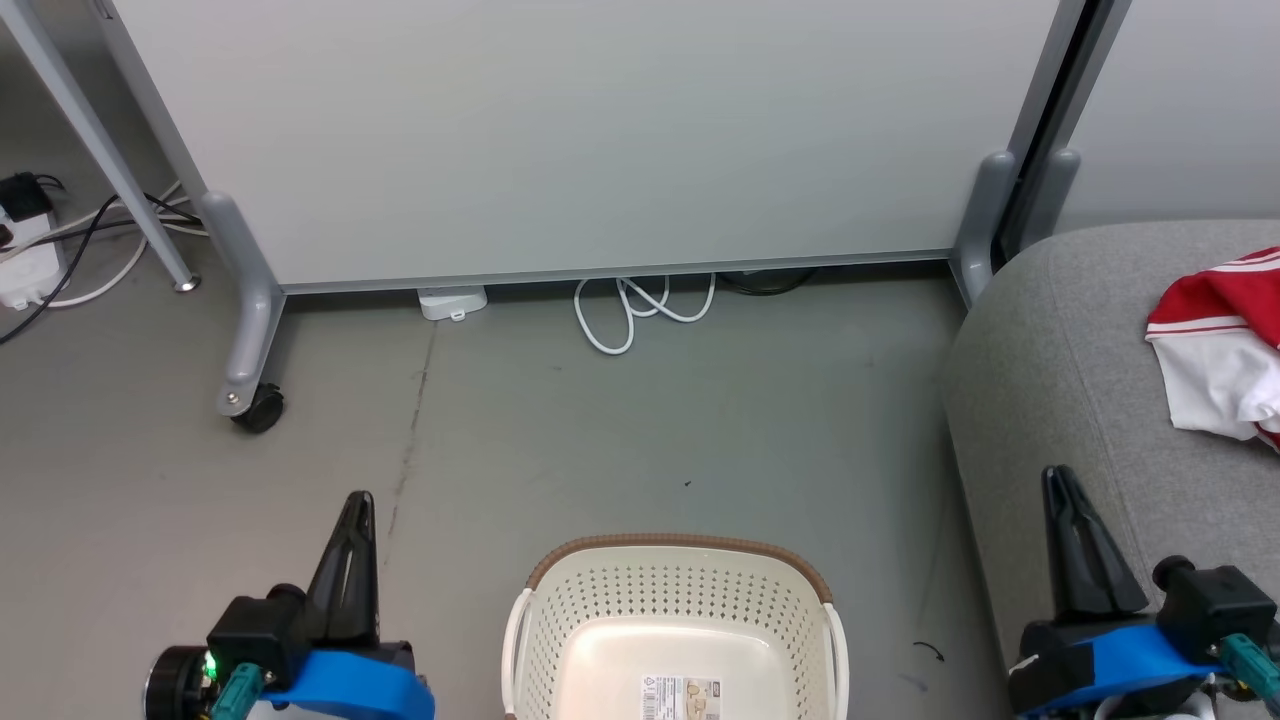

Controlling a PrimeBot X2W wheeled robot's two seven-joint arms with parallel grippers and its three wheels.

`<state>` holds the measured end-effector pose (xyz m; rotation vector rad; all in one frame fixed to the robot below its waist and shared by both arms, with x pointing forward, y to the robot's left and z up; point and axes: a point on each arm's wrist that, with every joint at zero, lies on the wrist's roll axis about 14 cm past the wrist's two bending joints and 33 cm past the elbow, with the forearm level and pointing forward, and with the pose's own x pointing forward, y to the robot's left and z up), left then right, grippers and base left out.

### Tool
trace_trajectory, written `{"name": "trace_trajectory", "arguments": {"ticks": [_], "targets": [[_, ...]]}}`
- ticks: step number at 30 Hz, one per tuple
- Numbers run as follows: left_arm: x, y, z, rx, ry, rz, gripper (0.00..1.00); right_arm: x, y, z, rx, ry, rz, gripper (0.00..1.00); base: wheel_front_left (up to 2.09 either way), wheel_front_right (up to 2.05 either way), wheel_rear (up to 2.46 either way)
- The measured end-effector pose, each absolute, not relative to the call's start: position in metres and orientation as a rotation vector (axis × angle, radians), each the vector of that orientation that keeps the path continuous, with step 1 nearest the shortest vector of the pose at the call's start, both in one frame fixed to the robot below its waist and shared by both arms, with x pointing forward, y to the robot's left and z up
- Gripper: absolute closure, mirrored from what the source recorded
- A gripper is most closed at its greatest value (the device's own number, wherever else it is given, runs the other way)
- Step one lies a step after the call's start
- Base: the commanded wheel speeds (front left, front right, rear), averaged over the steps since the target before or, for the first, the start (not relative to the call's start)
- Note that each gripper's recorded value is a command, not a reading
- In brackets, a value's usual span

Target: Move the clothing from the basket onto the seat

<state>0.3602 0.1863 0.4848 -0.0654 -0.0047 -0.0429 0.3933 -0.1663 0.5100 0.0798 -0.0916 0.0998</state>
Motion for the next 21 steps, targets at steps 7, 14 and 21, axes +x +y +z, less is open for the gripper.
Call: {"name": "trace_trajectory", "arguments": {"ticks": [7, 14, 21], "targets": [[0.351, 0.19, 0.463, -0.176, 0.078, -0.005, 1.0, 0.389, -0.172, 0.492, 0.182, -0.019, 0.066, 1.0, 0.0, 0.0, 0.0], [0.353, 0.196, 0.462, -0.289, 0.091, 0.032, 1.0, 0.388, -0.176, 0.49, 0.297, -0.004, 0.04, 1.0, 0.0, 0.0, 0.0], [0.355, 0.198, 0.462, -0.416, 0.1, 0.056, 1.0, 0.388, -0.18, 0.488, 0.422, 0.011, 0.015, 1.0, 0.0, 0.0, 0.0]]}}
